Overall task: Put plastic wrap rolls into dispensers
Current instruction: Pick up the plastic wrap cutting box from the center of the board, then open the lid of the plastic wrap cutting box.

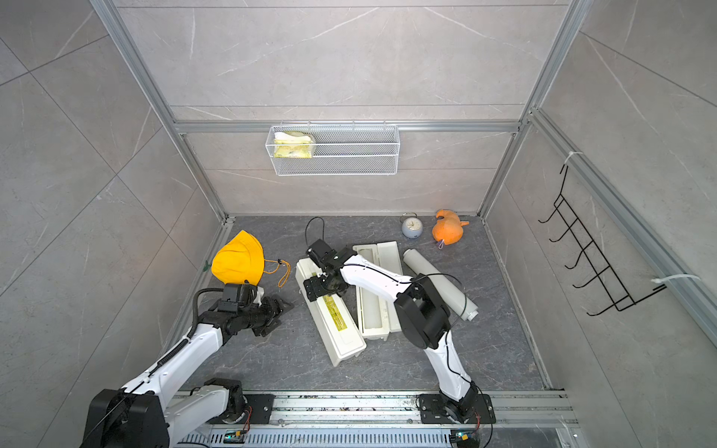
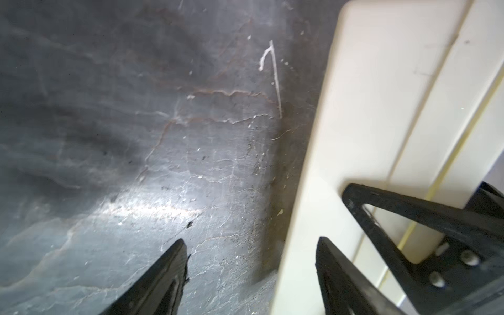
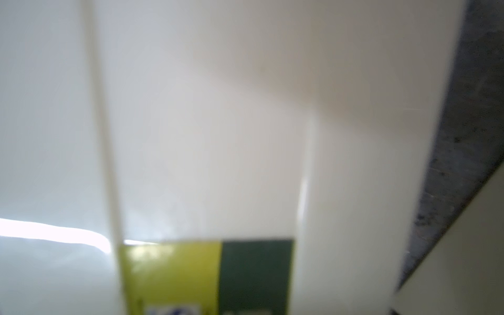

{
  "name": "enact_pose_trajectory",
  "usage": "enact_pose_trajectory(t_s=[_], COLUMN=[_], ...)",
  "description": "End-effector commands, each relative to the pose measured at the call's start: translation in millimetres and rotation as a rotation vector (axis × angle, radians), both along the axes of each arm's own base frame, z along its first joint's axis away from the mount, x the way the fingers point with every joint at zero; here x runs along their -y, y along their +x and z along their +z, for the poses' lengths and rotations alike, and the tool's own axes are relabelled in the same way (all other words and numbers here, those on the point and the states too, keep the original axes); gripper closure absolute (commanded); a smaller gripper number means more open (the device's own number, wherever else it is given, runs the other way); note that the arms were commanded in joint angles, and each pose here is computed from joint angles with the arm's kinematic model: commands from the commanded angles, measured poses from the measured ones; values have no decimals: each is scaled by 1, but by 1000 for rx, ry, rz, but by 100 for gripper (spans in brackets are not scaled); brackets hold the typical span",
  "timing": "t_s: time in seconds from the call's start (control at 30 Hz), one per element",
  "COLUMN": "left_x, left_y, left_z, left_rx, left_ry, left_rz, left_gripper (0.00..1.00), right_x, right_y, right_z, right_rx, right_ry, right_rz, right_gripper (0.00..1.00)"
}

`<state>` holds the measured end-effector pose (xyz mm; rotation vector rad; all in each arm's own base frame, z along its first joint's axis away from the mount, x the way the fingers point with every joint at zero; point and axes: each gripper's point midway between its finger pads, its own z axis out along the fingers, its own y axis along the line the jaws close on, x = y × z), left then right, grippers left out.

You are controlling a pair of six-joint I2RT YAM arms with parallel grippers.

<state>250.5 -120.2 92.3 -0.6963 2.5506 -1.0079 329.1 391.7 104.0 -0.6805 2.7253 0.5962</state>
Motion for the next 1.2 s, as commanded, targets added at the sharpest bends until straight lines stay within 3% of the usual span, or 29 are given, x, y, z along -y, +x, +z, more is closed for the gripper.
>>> enact_pose_trajectory(t_s=[0.0,0.27,0.43,0.63,0.83,0.97,1.17], left_x=[14,29,36,37,45,49,52], left_y=[28,52,64,68,72,79,81], left_z=[60,158,189,206,208,205,226], left_rx=[270,688,800,882,865,836,897], left_ry=[-86,-238,-331,-356,-386,-411,-459], left_rz=[-83,-160,-182,-191,-248,-266,-292], left_gripper=[13,3,0,0,0,0,0], right_x=[-10,1,0,-3,-6,-6,-10], right_y=[2,-13,-25,-38,-47,-50,-56], right_z=[66,115,132,156,178,185,191], right_rx=[16,-48,-64,-91,-112,-115,-141], right_ry=[286,531,609,730,838,868,909], right_rz=[52,130,172,208,242,254,284], right_gripper=[17,19,19,19,19,19,19])
